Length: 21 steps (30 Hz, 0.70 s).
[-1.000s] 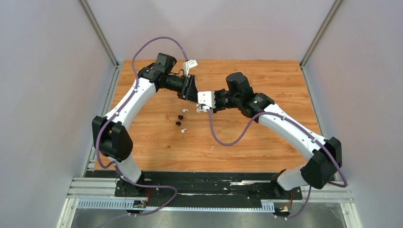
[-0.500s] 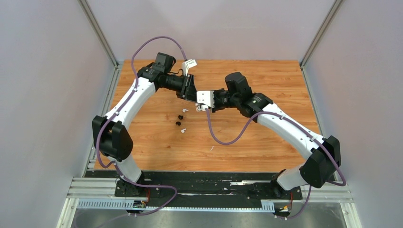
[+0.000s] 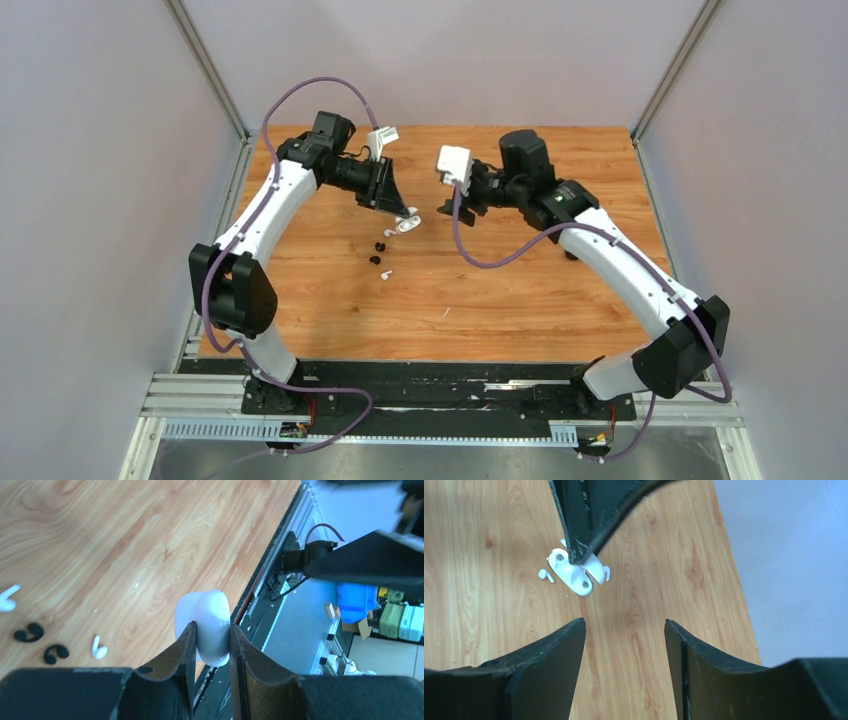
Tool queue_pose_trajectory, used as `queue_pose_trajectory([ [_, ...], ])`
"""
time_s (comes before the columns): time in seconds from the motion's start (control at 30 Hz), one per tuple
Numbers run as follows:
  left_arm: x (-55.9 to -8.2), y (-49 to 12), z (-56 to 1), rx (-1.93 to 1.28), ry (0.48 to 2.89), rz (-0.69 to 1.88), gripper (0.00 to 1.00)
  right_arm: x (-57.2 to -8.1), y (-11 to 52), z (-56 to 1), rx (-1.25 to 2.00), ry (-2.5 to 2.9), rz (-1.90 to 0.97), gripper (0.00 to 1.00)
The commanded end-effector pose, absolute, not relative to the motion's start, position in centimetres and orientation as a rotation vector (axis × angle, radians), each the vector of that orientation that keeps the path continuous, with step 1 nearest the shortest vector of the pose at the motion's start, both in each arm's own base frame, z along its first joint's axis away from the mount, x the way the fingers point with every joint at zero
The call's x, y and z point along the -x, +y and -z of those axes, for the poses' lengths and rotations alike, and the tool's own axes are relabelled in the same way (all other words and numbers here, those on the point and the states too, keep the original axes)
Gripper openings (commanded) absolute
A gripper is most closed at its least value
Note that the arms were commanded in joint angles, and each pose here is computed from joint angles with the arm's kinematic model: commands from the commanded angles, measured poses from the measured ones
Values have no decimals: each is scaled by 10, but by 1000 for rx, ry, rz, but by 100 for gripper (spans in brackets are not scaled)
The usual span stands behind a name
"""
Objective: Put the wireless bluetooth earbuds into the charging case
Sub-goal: Adjust the earbud at the center of the board.
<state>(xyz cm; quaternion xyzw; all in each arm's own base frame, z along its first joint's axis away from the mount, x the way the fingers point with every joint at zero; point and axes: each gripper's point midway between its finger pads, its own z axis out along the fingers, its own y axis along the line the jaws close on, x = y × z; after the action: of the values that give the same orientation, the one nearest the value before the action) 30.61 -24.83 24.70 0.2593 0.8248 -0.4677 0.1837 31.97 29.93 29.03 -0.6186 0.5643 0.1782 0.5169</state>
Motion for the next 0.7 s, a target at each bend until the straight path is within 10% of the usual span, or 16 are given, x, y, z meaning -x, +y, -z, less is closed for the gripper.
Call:
queue_pose_trajectory([
  [0.0, -304, -218, -253, -689, 2332, 1244, 0, -302, 288, -324, 1297, 1469, -691, 64],
  [0.27, -280, -165, -247, -548, 2360, 1147, 0, -297, 316, -251, 1364, 1608, -1003, 79],
  [0.67, -245, -118, -246, -227, 2384, 1080, 0, -328, 362, -157, 1702, 1555, -843, 47],
])
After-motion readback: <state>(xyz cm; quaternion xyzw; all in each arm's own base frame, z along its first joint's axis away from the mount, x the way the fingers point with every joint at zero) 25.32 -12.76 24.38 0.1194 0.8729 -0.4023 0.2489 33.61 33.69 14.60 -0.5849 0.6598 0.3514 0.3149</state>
